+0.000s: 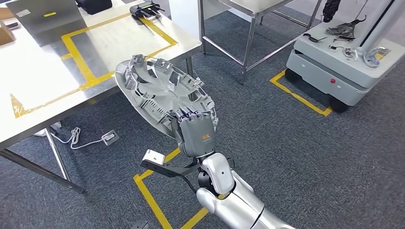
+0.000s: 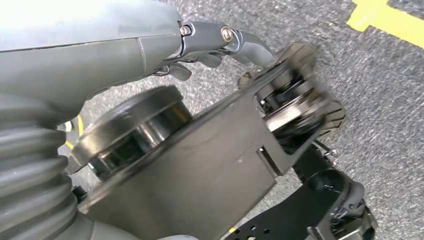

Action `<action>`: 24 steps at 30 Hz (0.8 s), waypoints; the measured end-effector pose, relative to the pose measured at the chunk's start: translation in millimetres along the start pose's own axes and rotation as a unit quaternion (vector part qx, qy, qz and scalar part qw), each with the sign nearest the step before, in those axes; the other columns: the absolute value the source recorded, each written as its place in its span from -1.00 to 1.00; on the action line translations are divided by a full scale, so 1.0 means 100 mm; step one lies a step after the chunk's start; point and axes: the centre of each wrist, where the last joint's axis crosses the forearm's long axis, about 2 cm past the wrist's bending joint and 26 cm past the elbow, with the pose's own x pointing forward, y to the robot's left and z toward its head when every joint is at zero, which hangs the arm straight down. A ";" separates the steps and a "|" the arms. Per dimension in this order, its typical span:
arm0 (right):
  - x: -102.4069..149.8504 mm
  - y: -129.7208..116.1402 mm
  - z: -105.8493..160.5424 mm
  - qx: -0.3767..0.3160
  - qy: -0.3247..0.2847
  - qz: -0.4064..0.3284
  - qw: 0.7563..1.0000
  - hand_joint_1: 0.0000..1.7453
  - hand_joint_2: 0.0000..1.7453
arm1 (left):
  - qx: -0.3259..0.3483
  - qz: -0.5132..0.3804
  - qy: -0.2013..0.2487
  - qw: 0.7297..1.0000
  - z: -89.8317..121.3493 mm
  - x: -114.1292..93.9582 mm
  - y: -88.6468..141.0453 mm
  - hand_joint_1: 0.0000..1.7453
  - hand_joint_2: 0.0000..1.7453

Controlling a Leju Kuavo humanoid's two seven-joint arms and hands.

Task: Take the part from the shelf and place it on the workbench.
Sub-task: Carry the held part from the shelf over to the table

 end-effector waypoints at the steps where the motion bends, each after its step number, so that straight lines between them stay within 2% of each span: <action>1: 0.00 0.00 0.01 0.001 0.000 -0.001 1.000 1.00 1.00 | 0.000 0.000 0.001 1.000 0.00 -0.01 0.00 -1.00 1.00; 16: 0.04 0.03 0.03 0.013 -0.008 -0.016 1.000 1.00 1.00 | 0.001 0.004 -0.005 1.000 0.00 0.03 0.01 -1.00 1.00; 24: 0.07 0.09 0.07 0.015 -0.008 -0.047 0.999 1.00 1.00 | 0.002 0.004 -0.003 1.000 0.00 0.01 0.02 -1.00 1.00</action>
